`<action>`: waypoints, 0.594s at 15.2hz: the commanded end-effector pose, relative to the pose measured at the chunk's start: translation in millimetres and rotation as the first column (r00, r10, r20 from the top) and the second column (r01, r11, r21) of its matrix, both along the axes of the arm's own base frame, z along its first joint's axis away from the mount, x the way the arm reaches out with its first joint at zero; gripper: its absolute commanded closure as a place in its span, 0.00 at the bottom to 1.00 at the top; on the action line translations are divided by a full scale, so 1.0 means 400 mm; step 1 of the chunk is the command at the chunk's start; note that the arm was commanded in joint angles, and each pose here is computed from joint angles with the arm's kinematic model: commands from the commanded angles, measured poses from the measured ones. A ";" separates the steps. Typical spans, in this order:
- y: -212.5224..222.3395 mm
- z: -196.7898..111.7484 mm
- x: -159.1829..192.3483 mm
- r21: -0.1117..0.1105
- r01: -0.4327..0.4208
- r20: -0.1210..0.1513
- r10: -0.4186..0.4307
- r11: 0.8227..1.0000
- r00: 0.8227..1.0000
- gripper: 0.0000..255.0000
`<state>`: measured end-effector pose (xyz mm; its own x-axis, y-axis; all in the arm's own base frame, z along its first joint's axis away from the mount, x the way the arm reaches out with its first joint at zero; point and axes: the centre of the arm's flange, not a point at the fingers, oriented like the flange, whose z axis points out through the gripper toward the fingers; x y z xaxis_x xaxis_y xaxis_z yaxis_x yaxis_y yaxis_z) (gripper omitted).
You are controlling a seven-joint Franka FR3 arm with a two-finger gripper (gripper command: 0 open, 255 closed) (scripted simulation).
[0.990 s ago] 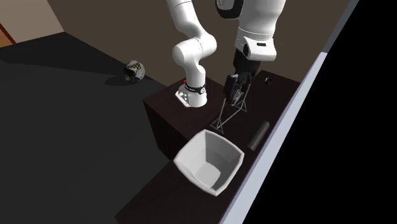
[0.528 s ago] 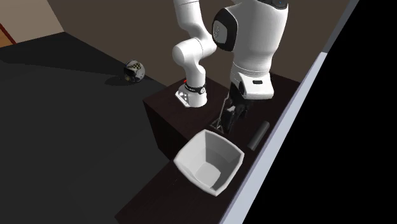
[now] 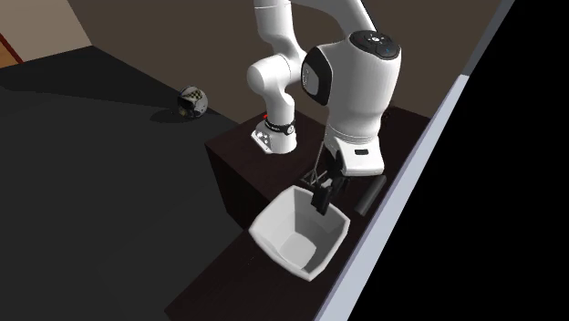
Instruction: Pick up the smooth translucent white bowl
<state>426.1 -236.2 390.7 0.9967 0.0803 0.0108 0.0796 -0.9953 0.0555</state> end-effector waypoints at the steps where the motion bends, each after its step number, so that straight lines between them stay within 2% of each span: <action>1: 0.000 -0.027 0.000 0.000 0.000 0.001 0.000 1.000 1.000 0.00; 3: 0.000 -0.035 0.000 0.000 0.000 0.001 0.000 1.000 1.000 0.00; 4: 0.001 -0.035 0.000 0.000 0.000 0.001 0.000 1.000 1.000 1.00; 9: 0.001 -0.037 -0.002 0.000 0.000 0.001 0.000 1.000 1.000 1.00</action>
